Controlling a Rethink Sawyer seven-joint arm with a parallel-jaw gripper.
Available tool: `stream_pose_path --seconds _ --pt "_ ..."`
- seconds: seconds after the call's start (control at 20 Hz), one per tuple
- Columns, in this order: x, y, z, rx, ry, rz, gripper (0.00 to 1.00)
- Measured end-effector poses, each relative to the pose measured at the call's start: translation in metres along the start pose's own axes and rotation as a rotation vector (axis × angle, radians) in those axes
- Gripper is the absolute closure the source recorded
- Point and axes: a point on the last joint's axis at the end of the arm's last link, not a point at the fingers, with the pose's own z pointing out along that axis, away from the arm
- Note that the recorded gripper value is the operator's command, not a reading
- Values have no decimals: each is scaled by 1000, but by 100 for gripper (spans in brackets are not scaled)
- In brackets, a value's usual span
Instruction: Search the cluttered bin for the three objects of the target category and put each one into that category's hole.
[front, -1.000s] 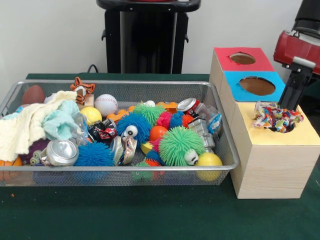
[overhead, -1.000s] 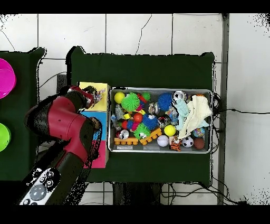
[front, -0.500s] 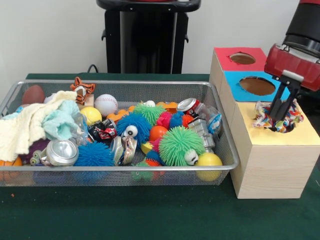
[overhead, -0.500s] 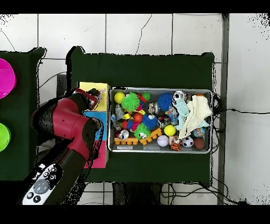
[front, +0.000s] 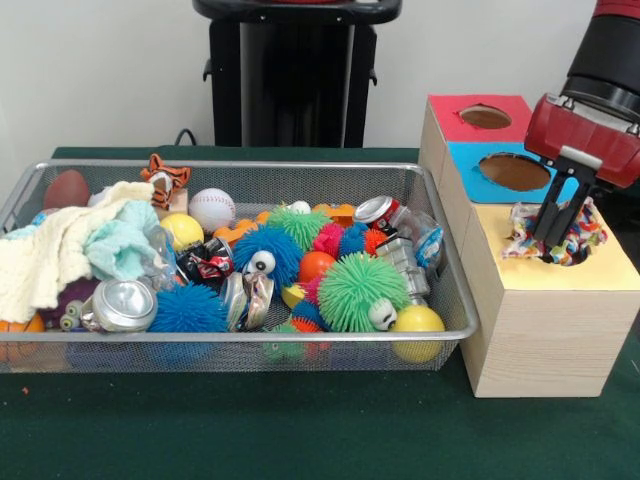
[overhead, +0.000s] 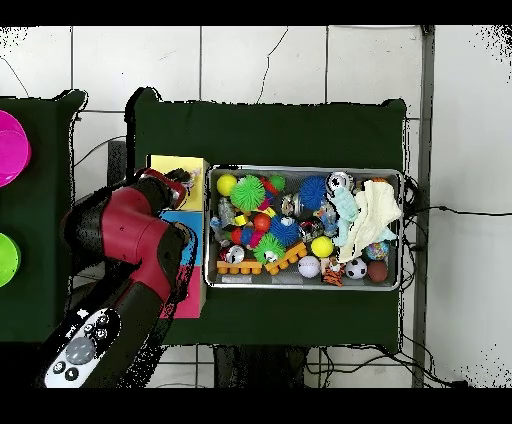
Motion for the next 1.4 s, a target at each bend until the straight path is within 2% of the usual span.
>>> stream_pose_path --seconds 0.65,1.4 --pt "-3 0 -4 -6 -3 5 100" --pt "-21 5 -30 -42 -25 28 100"
